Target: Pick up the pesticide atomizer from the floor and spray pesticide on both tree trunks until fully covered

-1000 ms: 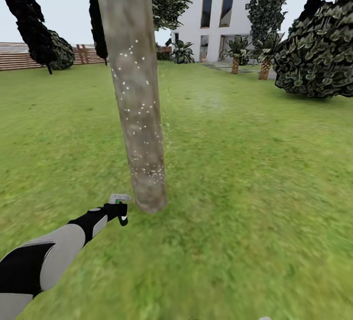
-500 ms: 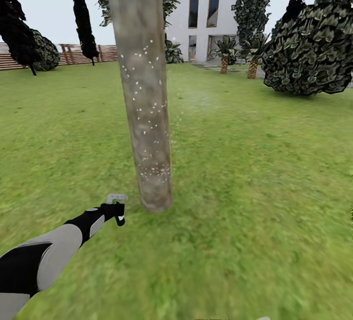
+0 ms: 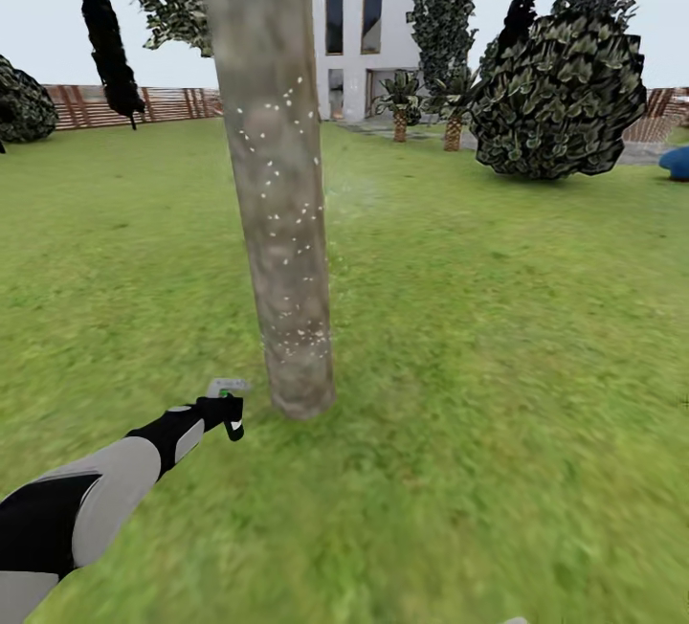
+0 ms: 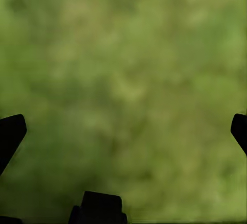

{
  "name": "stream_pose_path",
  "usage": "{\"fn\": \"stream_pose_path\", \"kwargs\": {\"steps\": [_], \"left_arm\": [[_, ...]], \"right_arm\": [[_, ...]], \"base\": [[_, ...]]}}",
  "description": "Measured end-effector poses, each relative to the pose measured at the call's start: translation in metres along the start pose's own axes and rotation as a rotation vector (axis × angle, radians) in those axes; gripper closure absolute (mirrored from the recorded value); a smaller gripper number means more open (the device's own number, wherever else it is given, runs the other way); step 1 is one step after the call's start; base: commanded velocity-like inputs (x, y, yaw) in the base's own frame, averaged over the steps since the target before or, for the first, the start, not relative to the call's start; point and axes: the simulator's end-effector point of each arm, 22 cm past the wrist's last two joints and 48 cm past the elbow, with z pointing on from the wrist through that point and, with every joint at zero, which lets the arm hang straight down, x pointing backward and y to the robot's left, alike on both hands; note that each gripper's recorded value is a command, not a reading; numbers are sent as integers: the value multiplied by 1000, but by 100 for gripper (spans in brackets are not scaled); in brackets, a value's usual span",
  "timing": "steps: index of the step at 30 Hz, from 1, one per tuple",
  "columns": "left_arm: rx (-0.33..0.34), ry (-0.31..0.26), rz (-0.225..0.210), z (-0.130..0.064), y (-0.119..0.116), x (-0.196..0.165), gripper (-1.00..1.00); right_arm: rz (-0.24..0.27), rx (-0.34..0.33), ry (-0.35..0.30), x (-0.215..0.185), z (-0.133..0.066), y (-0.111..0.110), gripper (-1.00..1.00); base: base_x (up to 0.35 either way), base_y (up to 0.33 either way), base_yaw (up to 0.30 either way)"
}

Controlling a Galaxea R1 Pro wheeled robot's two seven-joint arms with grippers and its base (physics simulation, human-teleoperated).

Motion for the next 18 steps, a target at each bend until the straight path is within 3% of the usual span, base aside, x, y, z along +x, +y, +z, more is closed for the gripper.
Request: {"fn": "stream_pose_path", "kwargs": {"steps": [6,12,18], "left_arm": [[0,0,0,0,0,0,100],[0,0,0,0,0,0,100],[0,0,0,0,0,0,100]], "right_arm": [[0,0,-1,0,0,0,-100],[-1,0,-1,0,0,0,-100],[-1,0,-1,0,0,0,-100]], "base": [[0,350,-280],[0,350,-65],[0,350,-253]]}}
